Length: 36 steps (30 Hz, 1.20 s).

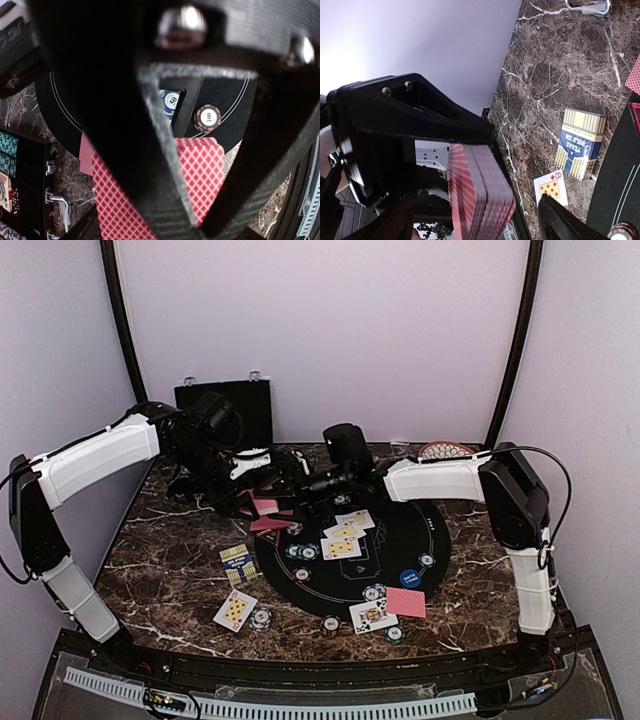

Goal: Distribute texas hold em gaming equipment
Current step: Pick up the poker card from the face-down deck piles.

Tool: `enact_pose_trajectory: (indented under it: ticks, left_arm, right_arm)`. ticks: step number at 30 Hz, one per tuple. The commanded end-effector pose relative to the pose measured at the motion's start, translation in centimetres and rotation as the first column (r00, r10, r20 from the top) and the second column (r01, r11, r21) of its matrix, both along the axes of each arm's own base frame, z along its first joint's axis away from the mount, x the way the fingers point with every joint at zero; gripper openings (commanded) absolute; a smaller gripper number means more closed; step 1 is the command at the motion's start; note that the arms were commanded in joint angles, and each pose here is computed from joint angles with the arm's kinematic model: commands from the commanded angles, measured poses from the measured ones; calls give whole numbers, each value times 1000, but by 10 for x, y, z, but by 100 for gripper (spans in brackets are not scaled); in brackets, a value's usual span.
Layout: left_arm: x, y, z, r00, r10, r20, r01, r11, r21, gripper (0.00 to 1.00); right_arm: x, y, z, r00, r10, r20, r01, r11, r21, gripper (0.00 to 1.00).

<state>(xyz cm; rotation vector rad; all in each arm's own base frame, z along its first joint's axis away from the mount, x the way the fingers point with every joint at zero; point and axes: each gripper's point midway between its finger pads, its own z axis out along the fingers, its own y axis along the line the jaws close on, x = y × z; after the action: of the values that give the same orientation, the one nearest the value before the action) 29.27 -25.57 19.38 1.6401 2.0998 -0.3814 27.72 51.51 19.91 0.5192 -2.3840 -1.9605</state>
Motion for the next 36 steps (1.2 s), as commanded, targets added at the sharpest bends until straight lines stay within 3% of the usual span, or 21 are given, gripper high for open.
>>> enact_pose_trajectory:
  ticks: [1,11,26,36]
  left_arm:
    - [7,-10,13,1000,-10,14,10,999,-49,0]
    - [19,-24,14,1000,-19,3,19,997,-72,0]
    - [41,-41,18,999,-12,38,16,995,-101,0]
    - [36,-39,10,1000,-16,12,17,996,-88,0]
  right_arm:
    - [-5,11,-2,998,55,34,-54,998,-9,86]
    - [5,11,-30,995,69,75,-59,990,-129,82]
    - [25,-2,-48,992,71,104,-50,980,-191,72]
    - [27,-2,-59,993,81,81,-63,976,-211,70]
